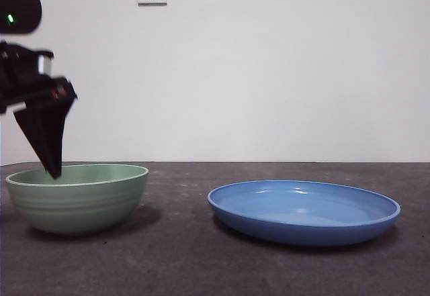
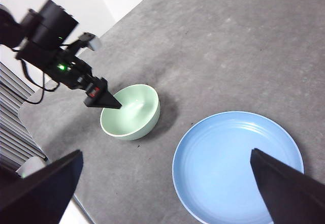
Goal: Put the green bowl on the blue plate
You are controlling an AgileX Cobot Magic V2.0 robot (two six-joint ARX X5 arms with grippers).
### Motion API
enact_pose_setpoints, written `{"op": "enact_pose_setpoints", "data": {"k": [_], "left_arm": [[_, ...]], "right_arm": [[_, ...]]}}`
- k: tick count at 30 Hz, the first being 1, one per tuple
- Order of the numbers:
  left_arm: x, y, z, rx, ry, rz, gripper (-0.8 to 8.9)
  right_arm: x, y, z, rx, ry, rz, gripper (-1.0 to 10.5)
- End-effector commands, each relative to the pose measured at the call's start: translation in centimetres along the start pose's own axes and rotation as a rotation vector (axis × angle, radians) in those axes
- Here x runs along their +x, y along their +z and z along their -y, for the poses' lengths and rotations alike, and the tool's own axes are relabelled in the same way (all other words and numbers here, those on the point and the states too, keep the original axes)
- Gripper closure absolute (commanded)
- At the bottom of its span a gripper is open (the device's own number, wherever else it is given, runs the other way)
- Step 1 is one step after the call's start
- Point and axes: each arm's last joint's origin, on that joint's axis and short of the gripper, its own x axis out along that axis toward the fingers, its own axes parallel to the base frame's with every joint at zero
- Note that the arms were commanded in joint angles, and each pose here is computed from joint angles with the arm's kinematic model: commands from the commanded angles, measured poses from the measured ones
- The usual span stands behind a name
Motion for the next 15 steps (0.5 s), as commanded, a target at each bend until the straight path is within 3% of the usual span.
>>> {"op": "enact_pose_setpoints", "data": {"k": [1, 3, 8, 15], "left_arm": [[0.9, 0.7, -0.1, 0.023, 0.002, -0.009, 1.94], [1.4, 0.9, -0.2, 0.023, 0.002, -0.018, 2.29], [2.2, 0.9, -0.3, 0.019, 0.003, -0.039, 4.83], [2.2, 1.0, -0.3, 0.021, 0.003, -0.030, 7.63]], "right_arm": [[-0.2, 0.4, -0.3, -0.016, 0.006, 0.013, 4.0], [-0.2, 0.4, -0.3, -0.016, 0.006, 0.013, 4.0], [-0.2, 0.4, -0.3, -0.016, 0.006, 0.012, 4.0], [-0.2, 0.4, -0.3, -0.016, 0.006, 0.012, 4.0]]}}
